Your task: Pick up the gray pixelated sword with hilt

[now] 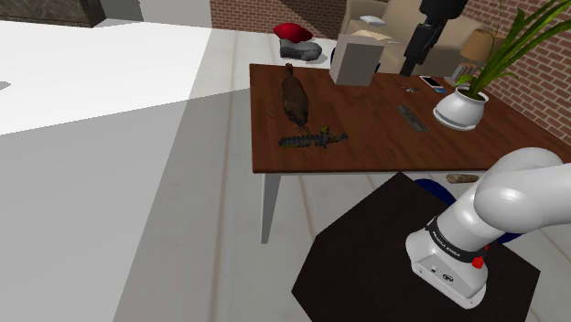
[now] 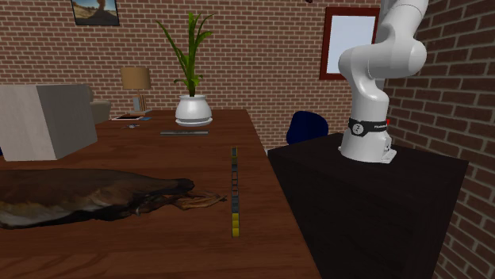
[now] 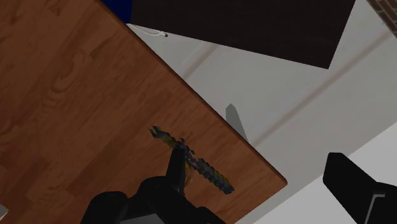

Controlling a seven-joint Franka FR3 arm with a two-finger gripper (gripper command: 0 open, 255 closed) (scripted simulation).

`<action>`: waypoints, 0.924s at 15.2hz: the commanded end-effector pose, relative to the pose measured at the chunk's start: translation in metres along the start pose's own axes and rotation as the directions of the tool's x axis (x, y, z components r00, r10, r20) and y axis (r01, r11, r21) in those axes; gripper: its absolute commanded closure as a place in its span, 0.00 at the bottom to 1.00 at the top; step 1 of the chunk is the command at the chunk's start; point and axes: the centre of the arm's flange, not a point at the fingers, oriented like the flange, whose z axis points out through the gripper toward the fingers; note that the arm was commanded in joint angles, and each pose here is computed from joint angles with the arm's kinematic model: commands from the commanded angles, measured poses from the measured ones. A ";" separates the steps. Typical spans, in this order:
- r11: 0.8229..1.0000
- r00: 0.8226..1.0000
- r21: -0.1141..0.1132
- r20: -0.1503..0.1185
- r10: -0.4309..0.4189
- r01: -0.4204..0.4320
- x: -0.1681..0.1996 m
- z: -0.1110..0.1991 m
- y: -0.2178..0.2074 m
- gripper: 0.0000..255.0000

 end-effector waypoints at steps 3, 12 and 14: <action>0.999 0.999 0.004 -0.005 -0.050 0.050 0.012 0.022 0.010 0.00; 0.963 0.963 0.020 -0.028 -0.269 0.269 0.070 0.119 0.044 0.00; 0.948 0.948 0.023 -0.033 -0.316 0.317 0.084 0.140 0.049 0.00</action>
